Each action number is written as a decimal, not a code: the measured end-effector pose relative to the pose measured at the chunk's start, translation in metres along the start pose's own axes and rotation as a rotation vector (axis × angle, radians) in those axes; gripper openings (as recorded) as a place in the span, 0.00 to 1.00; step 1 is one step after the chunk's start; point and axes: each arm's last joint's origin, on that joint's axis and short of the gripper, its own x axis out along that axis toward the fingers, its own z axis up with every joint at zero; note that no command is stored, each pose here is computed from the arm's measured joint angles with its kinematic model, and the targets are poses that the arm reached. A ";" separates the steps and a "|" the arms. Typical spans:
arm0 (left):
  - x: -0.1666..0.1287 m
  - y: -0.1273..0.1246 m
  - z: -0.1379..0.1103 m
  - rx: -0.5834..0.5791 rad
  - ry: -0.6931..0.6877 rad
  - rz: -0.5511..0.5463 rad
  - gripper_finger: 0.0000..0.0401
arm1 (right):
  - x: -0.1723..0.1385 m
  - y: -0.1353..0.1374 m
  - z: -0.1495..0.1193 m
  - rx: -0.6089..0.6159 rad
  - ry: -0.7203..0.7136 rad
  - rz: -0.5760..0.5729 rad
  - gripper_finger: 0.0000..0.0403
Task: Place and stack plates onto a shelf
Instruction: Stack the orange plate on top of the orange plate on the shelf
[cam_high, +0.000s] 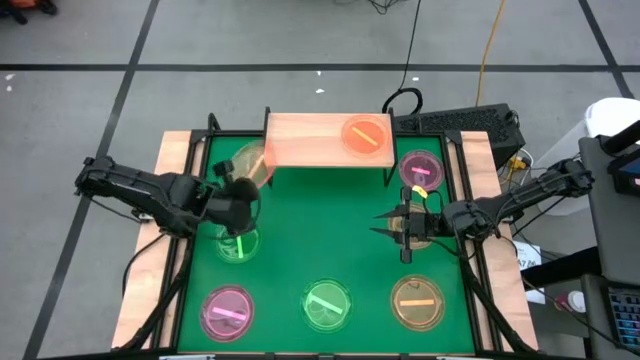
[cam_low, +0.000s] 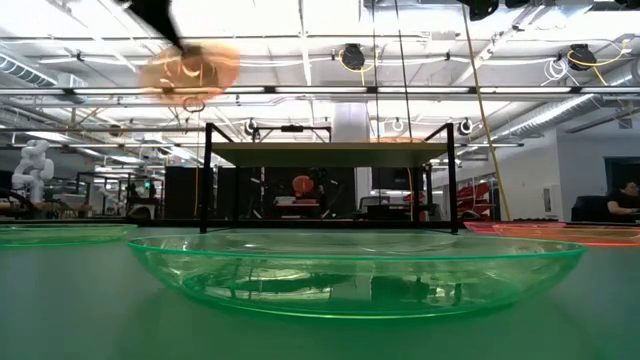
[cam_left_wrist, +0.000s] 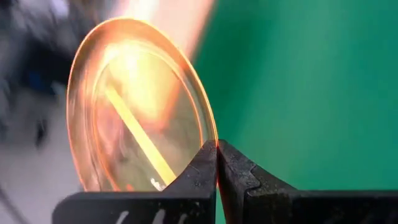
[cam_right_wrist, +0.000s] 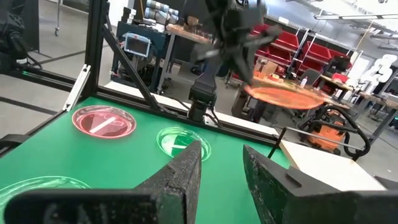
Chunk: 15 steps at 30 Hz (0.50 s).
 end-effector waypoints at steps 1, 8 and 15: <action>-0.001 -0.001 0.008 0.024 -0.070 0.012 0.01 | 0.000 0.000 0.000 -0.004 0.000 -0.007 0.26; 0.007 -0.002 0.063 0.261 -0.440 0.100 0.01 | -0.001 -0.003 -0.001 -0.003 0.034 -0.118 0.26; 0.073 0.005 0.092 0.550 -0.477 0.107 0.01 | -0.011 0.005 0.000 -0.023 0.056 -0.056 0.26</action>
